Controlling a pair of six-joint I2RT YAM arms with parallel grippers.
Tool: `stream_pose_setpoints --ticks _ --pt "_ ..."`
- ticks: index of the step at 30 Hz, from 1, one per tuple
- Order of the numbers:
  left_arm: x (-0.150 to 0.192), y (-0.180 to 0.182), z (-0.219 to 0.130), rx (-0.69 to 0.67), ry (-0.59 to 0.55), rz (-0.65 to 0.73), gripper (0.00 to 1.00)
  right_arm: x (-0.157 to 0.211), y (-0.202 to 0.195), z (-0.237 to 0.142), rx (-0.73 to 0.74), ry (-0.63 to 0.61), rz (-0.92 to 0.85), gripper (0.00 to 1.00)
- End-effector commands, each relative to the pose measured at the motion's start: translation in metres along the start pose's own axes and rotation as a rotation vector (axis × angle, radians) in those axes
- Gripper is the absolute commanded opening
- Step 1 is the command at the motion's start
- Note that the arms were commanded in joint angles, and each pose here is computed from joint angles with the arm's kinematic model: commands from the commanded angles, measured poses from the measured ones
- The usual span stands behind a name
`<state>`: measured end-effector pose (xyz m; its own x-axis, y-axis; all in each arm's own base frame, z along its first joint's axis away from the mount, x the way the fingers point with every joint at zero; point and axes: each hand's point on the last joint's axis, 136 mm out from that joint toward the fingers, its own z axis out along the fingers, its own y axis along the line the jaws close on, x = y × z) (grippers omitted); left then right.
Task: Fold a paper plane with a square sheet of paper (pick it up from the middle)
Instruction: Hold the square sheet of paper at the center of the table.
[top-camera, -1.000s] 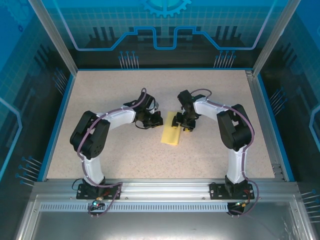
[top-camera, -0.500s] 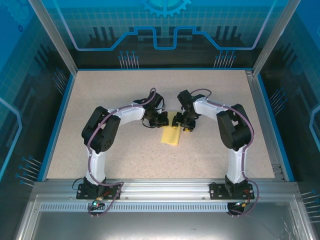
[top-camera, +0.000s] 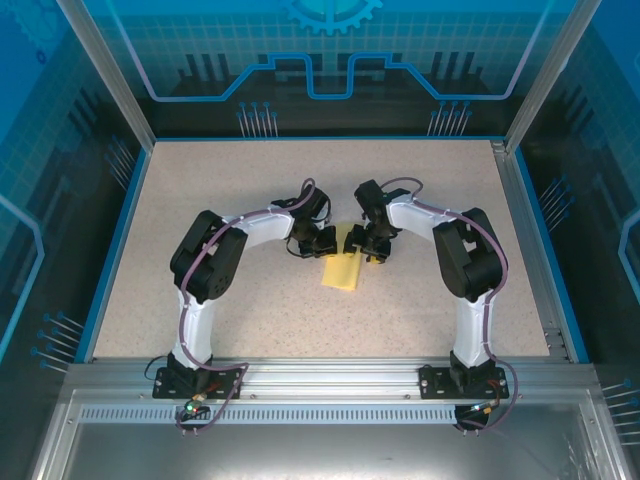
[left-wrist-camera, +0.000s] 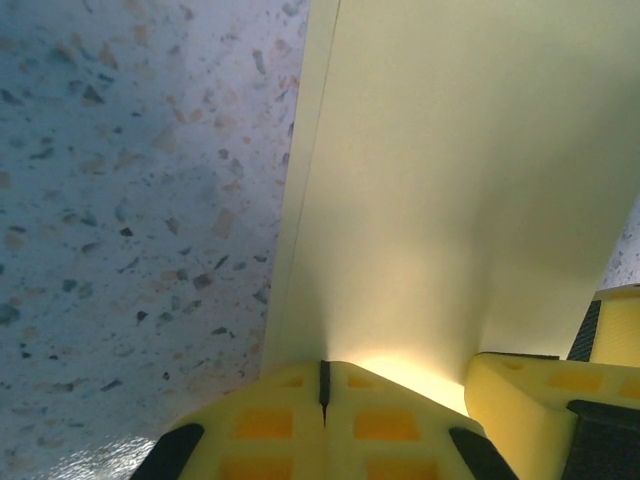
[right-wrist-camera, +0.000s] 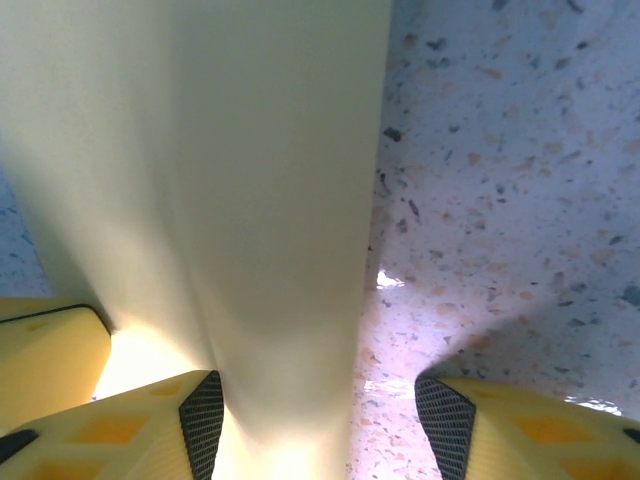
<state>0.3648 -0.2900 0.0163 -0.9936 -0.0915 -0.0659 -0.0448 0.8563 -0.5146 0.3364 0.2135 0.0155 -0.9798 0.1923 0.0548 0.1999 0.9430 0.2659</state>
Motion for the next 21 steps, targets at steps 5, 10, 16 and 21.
stream_pose_setpoints --ticks 5,10,16,21 --pt "0.015 0.017 0.015 -0.063 0.053 0.012 0.00 -0.003 0.001 0.004 0.004 -0.013 -0.032 0.62" --pt "0.017 0.020 0.015 -0.074 0.052 0.018 0.00 -0.018 0.022 -0.052 -0.173 -0.164 -0.077 0.64" --pt "0.018 0.020 0.016 -0.068 0.054 0.019 0.00 -0.010 0.052 -0.068 -0.415 -0.211 -0.141 0.30" --pt "0.017 0.019 0.016 -0.065 0.055 0.021 0.00 -0.006 0.056 -0.045 -0.440 -0.164 -0.135 0.11"
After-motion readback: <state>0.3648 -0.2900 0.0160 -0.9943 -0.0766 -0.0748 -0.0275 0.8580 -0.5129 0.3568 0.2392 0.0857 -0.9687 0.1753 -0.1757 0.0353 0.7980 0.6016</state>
